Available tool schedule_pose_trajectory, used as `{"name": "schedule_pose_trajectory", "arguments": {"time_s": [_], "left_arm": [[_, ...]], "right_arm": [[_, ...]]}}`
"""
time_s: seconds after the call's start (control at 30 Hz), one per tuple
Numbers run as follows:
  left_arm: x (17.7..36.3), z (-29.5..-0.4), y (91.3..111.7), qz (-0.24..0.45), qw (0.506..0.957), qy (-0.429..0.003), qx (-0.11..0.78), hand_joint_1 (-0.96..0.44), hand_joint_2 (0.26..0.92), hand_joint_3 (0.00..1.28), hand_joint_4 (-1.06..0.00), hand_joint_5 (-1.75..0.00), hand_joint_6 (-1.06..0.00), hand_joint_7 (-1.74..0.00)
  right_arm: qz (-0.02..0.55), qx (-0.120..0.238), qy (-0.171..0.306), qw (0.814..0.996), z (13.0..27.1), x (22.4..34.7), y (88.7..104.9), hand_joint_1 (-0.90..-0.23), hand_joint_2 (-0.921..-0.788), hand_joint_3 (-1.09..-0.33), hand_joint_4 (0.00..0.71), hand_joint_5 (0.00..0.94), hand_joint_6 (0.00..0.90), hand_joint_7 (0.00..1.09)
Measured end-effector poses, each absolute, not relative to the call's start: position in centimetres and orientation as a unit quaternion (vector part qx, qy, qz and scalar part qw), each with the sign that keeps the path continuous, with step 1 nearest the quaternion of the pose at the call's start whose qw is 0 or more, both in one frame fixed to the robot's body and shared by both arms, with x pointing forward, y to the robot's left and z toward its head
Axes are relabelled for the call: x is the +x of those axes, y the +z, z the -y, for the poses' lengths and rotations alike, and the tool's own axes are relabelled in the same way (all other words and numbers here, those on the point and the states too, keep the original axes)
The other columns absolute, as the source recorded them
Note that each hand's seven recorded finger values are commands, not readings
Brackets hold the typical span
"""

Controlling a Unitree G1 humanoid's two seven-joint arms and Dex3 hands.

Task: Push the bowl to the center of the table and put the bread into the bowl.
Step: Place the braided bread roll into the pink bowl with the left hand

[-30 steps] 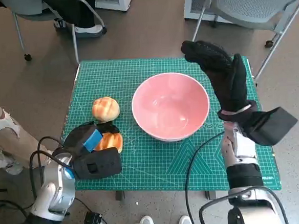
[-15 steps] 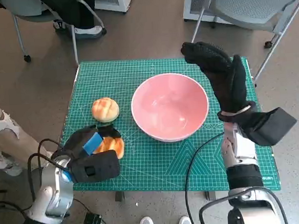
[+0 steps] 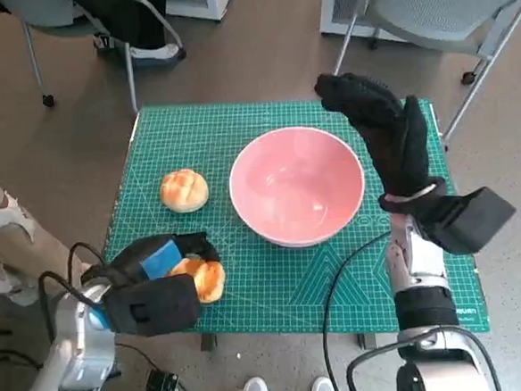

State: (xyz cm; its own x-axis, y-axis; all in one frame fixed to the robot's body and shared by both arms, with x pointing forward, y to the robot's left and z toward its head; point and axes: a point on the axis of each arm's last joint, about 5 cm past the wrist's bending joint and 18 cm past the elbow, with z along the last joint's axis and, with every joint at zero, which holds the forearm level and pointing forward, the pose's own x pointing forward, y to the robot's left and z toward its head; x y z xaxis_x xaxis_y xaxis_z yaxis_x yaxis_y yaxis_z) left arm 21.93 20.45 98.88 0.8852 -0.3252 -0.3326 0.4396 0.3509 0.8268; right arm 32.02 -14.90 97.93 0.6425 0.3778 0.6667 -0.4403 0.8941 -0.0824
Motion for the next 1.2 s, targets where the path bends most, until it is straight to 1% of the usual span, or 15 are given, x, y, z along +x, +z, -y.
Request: {"name": "schedule_pose_trajectory", "arguments": {"time_s": [0.03, 0.07, 0.13, 0.3, 0.4, 0.43, 0.47, 0.7, 0.8, 0.9, 1.0, 1.2], "left_arm": [[21.8, -20.4, 99.3, -0.045, 0.822, -0.232, 0.518, 0.00, 0.830, 0.22, -0.73, -1.18, -0.62, -1.14], [21.8, -20.4, 99.8, -0.034, 0.824, -0.229, 0.518, 0.00, 0.846, 0.18, -0.74, -1.15, -0.64, -1.13], [21.7, -20.4, 100.6, -0.014, 0.826, -0.223, 0.518, 0.00, 0.858, 0.15, -0.75, -1.13, -0.64, -1.13], [21.7, -20.2, 102.1, 0.032, 0.827, -0.208, 0.521, 0.00, 0.866, 0.12, -0.78, -1.09, -0.66, -1.12], [21.8, -20.0, 103.0, 0.075, 0.826, -0.193, 0.524, 0.00, 0.868, 0.10, -0.80, -1.07, -0.67, -1.10], [21.9, -19.9, 103.2, 0.083, 0.826, -0.191, 0.524, 0.00, 0.878, 0.09, -0.78, -1.09, -0.65, -1.12], [21.9, -19.8, 103.5, 0.097, 0.825, -0.186, 0.525, 0.00, 0.882, 0.08, -0.79, -1.09, -0.66, -1.11], [22.3, -19.3, 104.5, 0.166, 0.818, -0.165, 0.525, 0.00, 0.886, 0.05, -0.82, -1.06, -0.69, -1.07], [22.6, -19.1, 104.8, 0.189, 0.816, -0.157, 0.523, 0.00, 0.886, 0.05, -0.82, -1.08, -0.70, -1.04], [22.9, -18.9, 105.2, 0.204, 0.814, -0.149, 0.523, 0.00, 0.882, 0.04, -0.81, -1.10, -0.74, -0.99], [23.2, -18.7, 105.5, 0.215, 0.810, -0.142, 0.526, 0.00, 0.882, 0.04, -0.80, -1.12, -0.75, -0.96], [24.1, -18.1, 105.8, 0.233, 0.807, -0.133, 0.526, 0.00, 0.877, 0.04, -0.81, -1.06, -0.75, -1.01]], "right_arm": [[0.357, 0.044, 0.226, 0.905, 14.9, 32.0, 97.9, -0.647, -0.921, -0.844, 0.206, 0.000, 0.142, 0.29], [0.356, 0.044, 0.226, 0.906, 14.9, 32.0, 97.9, -0.648, -0.921, -0.844, 0.206, 0.000, 0.141, 0.29], [0.356, 0.044, 0.226, 0.906, 14.9, 32.0, 97.9, -0.648, -0.921, -0.844, 0.206, 0.000, 0.140, 0.29], [0.354, 0.045, 0.225, 0.906, 14.8, 32.1, 97.9, -0.648, -0.921, -0.843, 0.207, 0.000, 0.139, 0.30], [0.355, 0.045, 0.225, 0.906, 14.8, 32.1, 97.8, -0.647, -0.921, -0.844, 0.206, 0.000, 0.137, 0.30], [0.356, 0.045, 0.225, 0.906, 14.7, 32.1, 97.8, -0.646, -0.921, -0.845, 0.206, 0.000, 0.137, 0.30], [0.356, 0.045, 0.225, 0.906, 14.7, 32.1, 97.8, -0.646, -0.921, -0.845, 0.206, 0.000, 0.136, 0.30], [0.357, 0.046, 0.224, 0.906, 14.7, 32.1, 97.8, -0.646, -0.921, -0.846, 0.206, 0.000, 0.133, 0.31], [0.357, 0.046, 0.223, 0.906, 14.8, 32.1, 97.8, -0.645, -0.921, -0.847, 0.205, 0.000, 0.131, 0.31], [0.358, 0.046, 0.222, 0.906, 14.8, 32.1, 97.8, -0.645, -0.921, -0.847, 0.205, 0.000, 0.129, 0.31], [0.358, 0.046, 0.221, 0.906, 14.9, 32.1, 97.8, -0.645, -0.921, -0.847, 0.205, 0.000, 0.128, 0.31], [0.361, 0.047, 0.217, 0.906, 15.0, 32.0, 97.9, -0.650, -0.921, -0.847, 0.204, 0.000, 0.124, 0.32]]}}
